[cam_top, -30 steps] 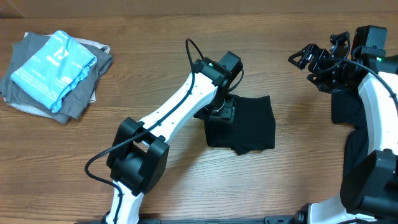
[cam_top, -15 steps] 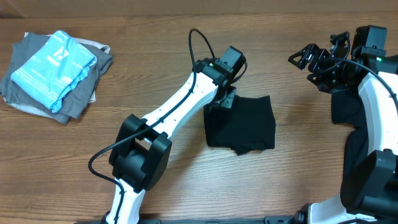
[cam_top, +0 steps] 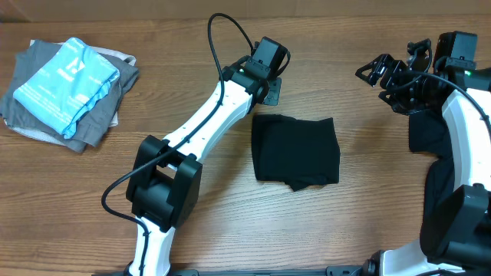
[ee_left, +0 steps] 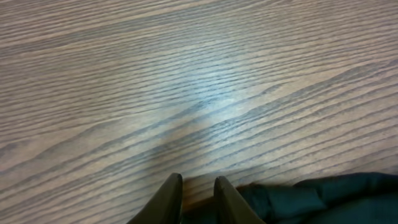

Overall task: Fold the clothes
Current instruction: 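Press and smooth the bundle's top edge with the left gripper, then grasp the folded black square's edge with the left gripper and lift it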

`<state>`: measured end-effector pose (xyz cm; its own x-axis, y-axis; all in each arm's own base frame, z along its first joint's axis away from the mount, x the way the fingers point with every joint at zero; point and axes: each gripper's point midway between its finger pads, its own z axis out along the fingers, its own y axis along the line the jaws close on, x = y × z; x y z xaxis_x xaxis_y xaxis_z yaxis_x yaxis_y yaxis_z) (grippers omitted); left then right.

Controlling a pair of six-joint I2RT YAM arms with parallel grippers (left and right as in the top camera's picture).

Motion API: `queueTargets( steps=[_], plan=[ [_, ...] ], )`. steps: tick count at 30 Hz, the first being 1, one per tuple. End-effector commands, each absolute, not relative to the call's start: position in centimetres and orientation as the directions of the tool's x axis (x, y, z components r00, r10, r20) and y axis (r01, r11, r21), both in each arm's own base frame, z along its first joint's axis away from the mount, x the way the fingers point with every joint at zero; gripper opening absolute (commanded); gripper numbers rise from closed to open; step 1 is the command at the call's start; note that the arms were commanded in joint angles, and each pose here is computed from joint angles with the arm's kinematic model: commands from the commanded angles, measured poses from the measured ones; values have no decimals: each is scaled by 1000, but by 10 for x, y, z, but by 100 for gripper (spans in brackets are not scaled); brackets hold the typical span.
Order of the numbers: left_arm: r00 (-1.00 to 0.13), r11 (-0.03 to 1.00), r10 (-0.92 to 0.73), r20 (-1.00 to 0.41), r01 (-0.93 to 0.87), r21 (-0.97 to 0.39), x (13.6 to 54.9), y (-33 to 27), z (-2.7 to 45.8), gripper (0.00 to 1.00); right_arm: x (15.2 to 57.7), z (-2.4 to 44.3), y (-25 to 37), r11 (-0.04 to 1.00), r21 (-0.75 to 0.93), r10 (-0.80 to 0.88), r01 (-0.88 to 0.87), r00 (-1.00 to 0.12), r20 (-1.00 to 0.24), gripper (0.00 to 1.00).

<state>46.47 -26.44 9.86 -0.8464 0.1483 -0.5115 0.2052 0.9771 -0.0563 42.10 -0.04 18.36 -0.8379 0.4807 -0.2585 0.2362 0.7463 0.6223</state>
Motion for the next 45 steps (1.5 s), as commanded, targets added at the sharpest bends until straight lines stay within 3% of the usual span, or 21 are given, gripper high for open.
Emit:
queueTargets(
  steps=[1,6,10,25,31,35,39,45],
  plan=[
    [-871,976,179,-458,215,-27,461,-264,61,22,423,189,0,752,622,473,218,-836,-279,100],
    [-902,977,198,-383,213,3,456,-260,17,23,423,189,0,752,622,473,218,-836,-279,100],
    [-928,976,213,-306,216,26,442,-252,-4,16,423,189,0,752,622,473,218,-836,-279,100],
    [-949,951,308,64,304,-58,355,-238,-13,9,423,189,0,752,622,473,218,-836,-279,100],
    [-949,952,304,81,301,-51,347,-233,4,9,423,189,0,752,622,473,218,-836,-279,100],
    [-958,958,287,10,286,-17,359,-229,23,22,423,189,0,752,622,473,218,-836,-280,100],
    [-951,958,286,-115,279,68,383,-221,44,27,423,189,0,752,622,473,218,-836,-280,100],
    [-941,957,282,-187,291,-20,396,-245,44,45,423,189,0,752,622,473,218,-836,-279,100]
  ],
)
